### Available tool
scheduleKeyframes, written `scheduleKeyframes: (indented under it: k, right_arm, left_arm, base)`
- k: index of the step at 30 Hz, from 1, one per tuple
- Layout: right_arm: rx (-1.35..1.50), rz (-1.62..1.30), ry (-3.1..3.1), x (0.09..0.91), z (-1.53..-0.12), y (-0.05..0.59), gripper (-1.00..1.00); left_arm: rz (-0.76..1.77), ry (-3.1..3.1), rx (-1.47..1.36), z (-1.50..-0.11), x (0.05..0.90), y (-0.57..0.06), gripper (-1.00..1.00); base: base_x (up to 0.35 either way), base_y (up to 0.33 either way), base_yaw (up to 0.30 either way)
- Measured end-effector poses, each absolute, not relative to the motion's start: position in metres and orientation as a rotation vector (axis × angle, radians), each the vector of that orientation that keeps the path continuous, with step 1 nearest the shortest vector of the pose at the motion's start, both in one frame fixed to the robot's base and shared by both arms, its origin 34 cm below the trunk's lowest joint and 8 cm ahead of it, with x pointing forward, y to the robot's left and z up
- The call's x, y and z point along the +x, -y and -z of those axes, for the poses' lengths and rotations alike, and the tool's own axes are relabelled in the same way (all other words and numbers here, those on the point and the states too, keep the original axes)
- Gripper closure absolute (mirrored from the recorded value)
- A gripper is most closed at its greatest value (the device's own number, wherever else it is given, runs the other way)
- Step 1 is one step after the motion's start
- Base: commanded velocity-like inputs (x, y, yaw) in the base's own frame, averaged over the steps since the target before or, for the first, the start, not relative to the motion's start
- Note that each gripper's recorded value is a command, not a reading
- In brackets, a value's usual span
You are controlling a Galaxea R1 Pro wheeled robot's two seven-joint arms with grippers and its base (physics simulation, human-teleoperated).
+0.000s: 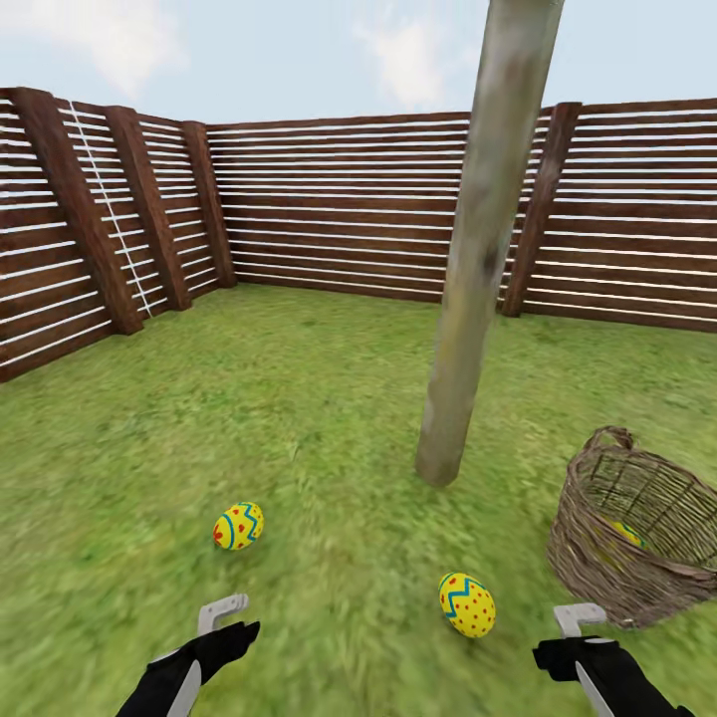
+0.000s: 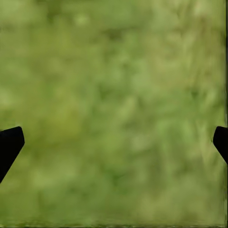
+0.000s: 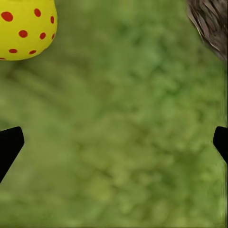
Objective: Take the three Easter eggs out of the wicker basket on the lawn in the garden, then place them on the lawn next to a single tree (choose any tree) so that all three eggs are next to the same tree and none are left in the basket.
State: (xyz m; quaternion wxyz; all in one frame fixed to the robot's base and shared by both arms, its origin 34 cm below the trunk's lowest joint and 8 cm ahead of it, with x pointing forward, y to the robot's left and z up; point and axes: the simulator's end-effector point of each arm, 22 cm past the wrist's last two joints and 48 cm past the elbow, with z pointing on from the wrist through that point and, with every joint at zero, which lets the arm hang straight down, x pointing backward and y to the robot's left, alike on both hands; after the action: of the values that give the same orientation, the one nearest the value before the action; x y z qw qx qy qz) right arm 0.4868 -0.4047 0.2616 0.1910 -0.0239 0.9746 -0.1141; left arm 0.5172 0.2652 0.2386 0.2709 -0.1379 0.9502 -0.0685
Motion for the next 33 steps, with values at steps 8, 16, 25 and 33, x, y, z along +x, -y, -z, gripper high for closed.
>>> scheduleKeyframes:
  k: [8,16,25,33]
  right_arm:
    - [-0.061,0.317,-2.701,0.495,-0.277,0.404,-1.0]
    - [-0.055,0.315,-2.667,0.503,-0.292,0.405,-1.0]
    - [-0.043,0.318,-2.662,0.5,-0.299,0.408,-1.0]
    - [-0.04,0.308,-2.633,0.506,-0.312,0.405,-1.0]
  left_arm:
    - [0.191,-2.523,-0.365,-0.256,0.527,-0.265,-1.0]
    - [0.196,-2.491,-0.358,-0.271,0.535,-0.265,-1.0]
    - [0.202,-2.455,-0.352,-0.289,0.543,-0.264,-1.0]
    - [0.206,-2.422,-0.346,-0.305,0.55,-0.265,-1.0]
  base:
    - [-0.19,-0.312,0.257]
    - [-0.147,-0.307,0.112]
    - [-0.036,-0.299,0.006]
    - [-0.023,-0.277,0.0]
